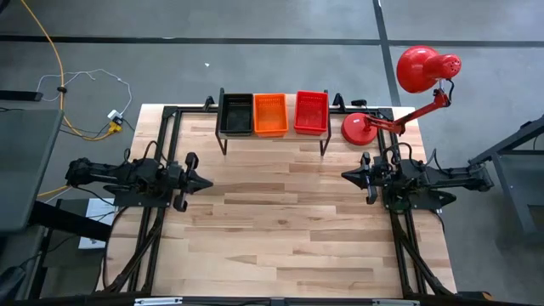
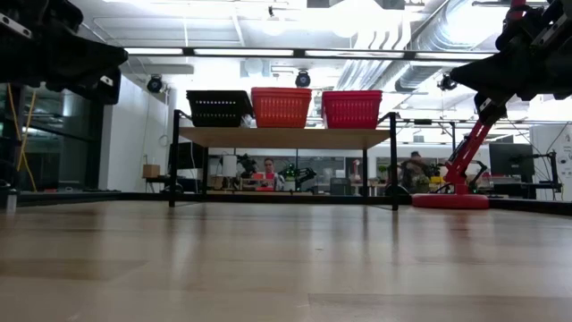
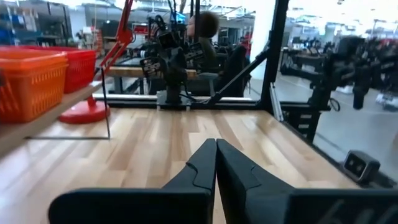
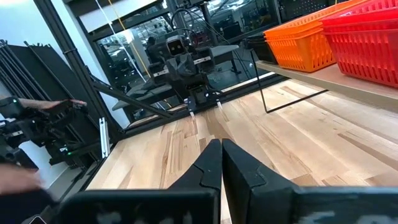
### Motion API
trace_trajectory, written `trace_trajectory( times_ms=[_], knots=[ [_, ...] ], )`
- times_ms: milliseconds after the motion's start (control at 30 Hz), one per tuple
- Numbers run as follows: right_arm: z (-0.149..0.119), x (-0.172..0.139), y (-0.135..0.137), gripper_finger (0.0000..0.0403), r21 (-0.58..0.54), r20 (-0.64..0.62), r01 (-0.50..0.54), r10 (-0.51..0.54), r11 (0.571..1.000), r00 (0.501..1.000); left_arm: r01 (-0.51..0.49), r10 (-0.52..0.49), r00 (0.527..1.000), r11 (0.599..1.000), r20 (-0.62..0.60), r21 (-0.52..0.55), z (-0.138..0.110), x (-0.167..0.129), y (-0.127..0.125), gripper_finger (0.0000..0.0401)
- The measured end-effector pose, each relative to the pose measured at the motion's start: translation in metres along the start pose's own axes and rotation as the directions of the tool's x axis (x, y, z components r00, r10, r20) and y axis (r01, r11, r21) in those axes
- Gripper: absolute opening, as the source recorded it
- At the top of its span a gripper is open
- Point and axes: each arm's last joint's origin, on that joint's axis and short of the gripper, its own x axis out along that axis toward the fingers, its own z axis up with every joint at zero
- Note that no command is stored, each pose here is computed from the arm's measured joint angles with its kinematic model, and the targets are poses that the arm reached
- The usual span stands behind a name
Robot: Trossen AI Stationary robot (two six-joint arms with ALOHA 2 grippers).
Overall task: Stack baskets on shelf by color
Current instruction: Return to Home Position
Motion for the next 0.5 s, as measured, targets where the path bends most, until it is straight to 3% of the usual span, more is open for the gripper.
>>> trace_trajectory(
  times_ms=[500],
  knots=[
    [0.0, 0.0, 0.0, 0.0, 0.0, 0.0, 0.0, 0.0, 1.0, 1.0, -0.007, 0.007, 1.0, 0.999, 0.0, -0.034, 0.0, 0.0, 0.0002, 0.0001]
  ],
)
